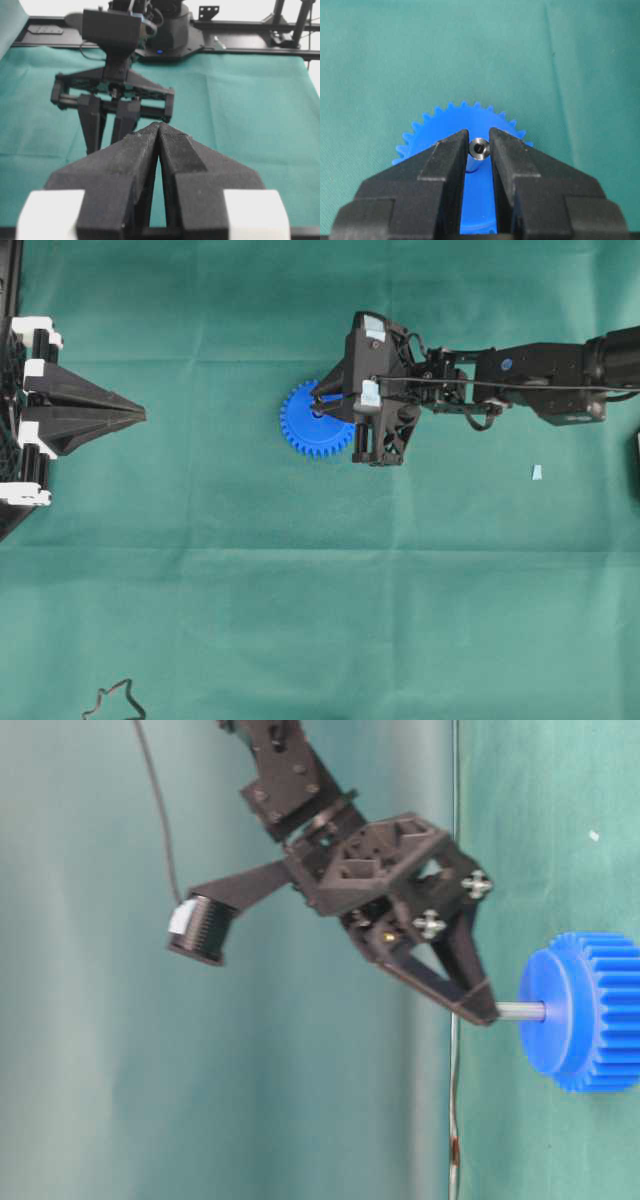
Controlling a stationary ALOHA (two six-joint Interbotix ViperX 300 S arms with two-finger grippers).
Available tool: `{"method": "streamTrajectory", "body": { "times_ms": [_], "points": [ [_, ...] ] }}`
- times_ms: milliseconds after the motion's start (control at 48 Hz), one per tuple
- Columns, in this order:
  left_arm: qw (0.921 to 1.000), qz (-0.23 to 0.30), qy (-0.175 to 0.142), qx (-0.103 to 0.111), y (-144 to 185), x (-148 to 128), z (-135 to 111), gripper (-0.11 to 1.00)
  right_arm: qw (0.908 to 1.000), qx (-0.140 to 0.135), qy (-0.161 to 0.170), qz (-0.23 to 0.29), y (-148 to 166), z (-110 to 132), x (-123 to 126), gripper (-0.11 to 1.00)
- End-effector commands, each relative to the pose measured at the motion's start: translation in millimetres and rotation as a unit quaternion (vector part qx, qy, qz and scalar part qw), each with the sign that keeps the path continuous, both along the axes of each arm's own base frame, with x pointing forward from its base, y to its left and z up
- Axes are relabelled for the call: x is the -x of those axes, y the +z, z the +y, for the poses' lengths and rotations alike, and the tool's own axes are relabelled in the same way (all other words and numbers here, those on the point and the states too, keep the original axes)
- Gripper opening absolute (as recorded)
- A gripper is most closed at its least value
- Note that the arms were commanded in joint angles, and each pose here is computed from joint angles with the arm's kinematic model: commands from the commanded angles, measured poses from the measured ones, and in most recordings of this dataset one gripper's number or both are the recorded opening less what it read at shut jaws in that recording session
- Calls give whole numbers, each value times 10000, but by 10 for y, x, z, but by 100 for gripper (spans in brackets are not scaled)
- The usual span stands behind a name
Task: Insert the shaft into the center hole of the gear.
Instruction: 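Lower the held shaft vertically into the gear's center hole, then open the right gripper and withdraw it up and to the right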
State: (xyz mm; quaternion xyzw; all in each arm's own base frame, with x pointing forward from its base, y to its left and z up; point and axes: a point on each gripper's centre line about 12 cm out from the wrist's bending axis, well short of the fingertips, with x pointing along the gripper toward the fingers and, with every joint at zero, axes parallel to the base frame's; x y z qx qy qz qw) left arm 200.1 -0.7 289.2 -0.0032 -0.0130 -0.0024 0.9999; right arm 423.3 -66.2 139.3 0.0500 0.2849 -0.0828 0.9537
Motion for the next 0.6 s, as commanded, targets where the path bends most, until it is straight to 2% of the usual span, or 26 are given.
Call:
{"method": "streamTrajectory", "body": {
  "times_ms": [0,396,584],
  "points": [
    [9999,-107,-9,-15,94,-29,-4,0,9999,5,-7,-147,51,-1,-45,16],
    [9999,-84,-11,54,89,-30,-4,0,10000,-3,12,-55,-2,13,-40,16],
    [9999,-92,-12,69,91,-30,-4,0,9999,82,71,-80,47,12,-59,16]
  ]
}}
